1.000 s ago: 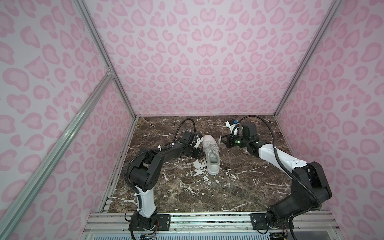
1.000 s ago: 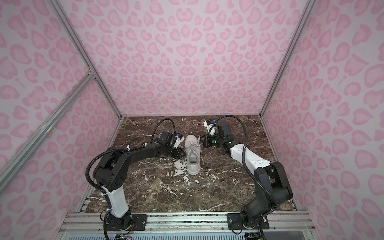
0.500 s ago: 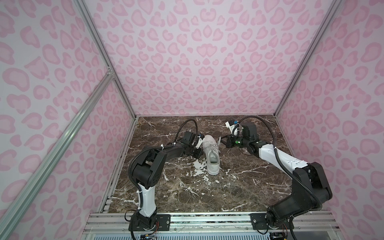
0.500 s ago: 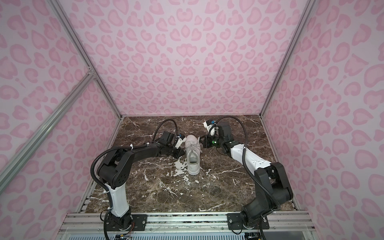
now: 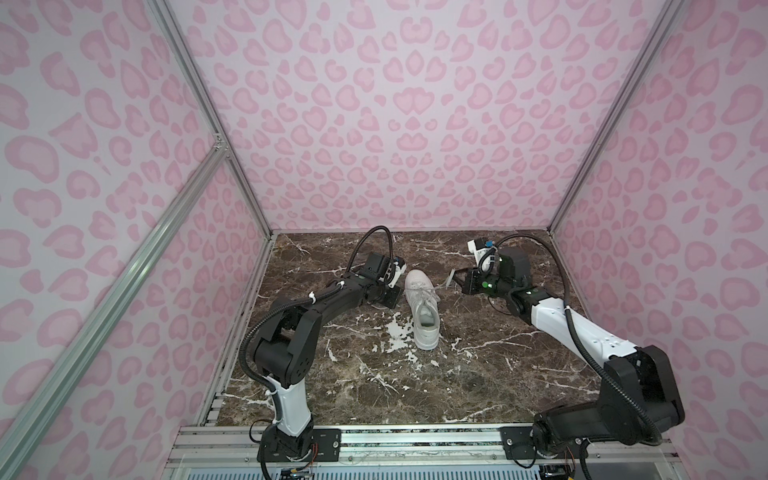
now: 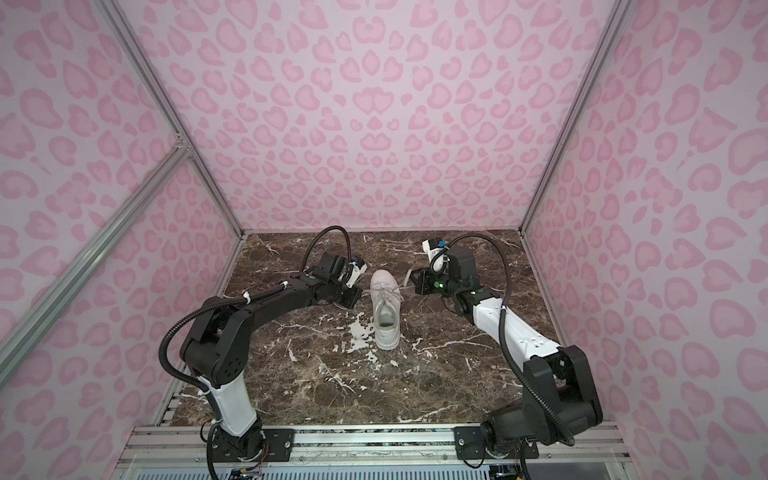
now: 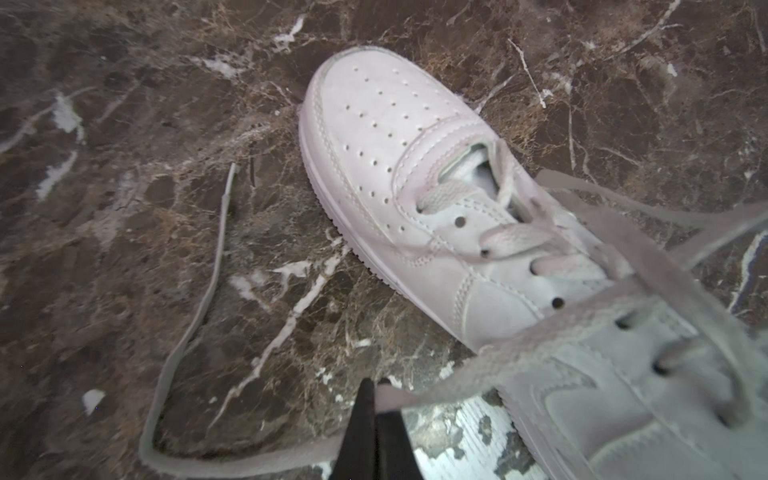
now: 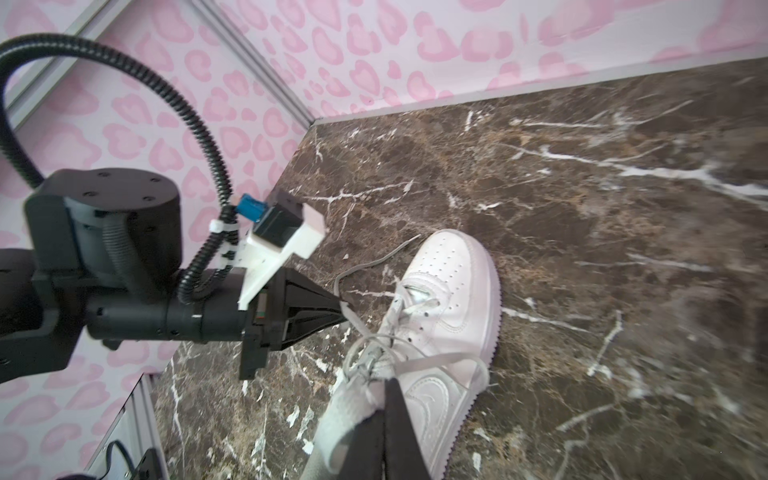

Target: Tie the shoes

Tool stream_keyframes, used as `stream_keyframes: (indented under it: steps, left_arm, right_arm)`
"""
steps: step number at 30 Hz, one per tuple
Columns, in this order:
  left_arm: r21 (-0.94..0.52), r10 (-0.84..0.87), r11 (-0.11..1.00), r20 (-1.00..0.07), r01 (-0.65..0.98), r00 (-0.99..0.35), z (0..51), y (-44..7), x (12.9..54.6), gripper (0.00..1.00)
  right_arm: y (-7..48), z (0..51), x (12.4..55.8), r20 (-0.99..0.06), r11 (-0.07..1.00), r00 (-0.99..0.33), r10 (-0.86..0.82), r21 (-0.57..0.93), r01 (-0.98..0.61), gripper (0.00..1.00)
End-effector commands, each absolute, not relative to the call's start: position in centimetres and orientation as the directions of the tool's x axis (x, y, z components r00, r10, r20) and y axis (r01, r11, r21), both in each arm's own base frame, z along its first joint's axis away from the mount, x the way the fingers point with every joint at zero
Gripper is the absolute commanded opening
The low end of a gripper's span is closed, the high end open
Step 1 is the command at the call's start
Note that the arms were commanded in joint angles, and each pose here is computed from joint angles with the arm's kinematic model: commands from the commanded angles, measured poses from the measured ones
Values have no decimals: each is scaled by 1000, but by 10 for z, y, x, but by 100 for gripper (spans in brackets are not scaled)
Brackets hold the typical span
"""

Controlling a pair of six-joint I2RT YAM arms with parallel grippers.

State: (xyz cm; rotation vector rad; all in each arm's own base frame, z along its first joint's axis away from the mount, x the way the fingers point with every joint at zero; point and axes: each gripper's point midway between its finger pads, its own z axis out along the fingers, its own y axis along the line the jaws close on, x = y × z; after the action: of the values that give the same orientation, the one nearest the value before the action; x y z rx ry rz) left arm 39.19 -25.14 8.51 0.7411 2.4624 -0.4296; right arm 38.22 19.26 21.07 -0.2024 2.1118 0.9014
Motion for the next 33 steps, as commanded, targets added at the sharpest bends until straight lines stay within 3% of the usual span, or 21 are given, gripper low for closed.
stream_keyframes:
  steps: [1,8,15,24,33]
  left_arm:
    - [-90,442,823,-519,561,-731,92,-234,385,3]
    - [-51,461,836,-473,546,-751,105,-221,377,4]
    - [-55,439,850,-478,524,-761,121,-216,369,3]
    - [-46,442,855,-455,517,-773,128,-212,356,4]
    - [-10,408,879,-504,477,-761,153,-214,359,3]
  right_arm:
    - [168,218,388,-757,780,-613,227,518,-351,3]
    - [98,212,376,-761,865,-531,372,491,-98,3]
    - [29,205,357,-776,878,-419,472,459,139,3]
    - [-21,197,338,-774,850,-357,523,443,284,2]
    - [-55,187,326,-759,816,-329,561,441,375,2]
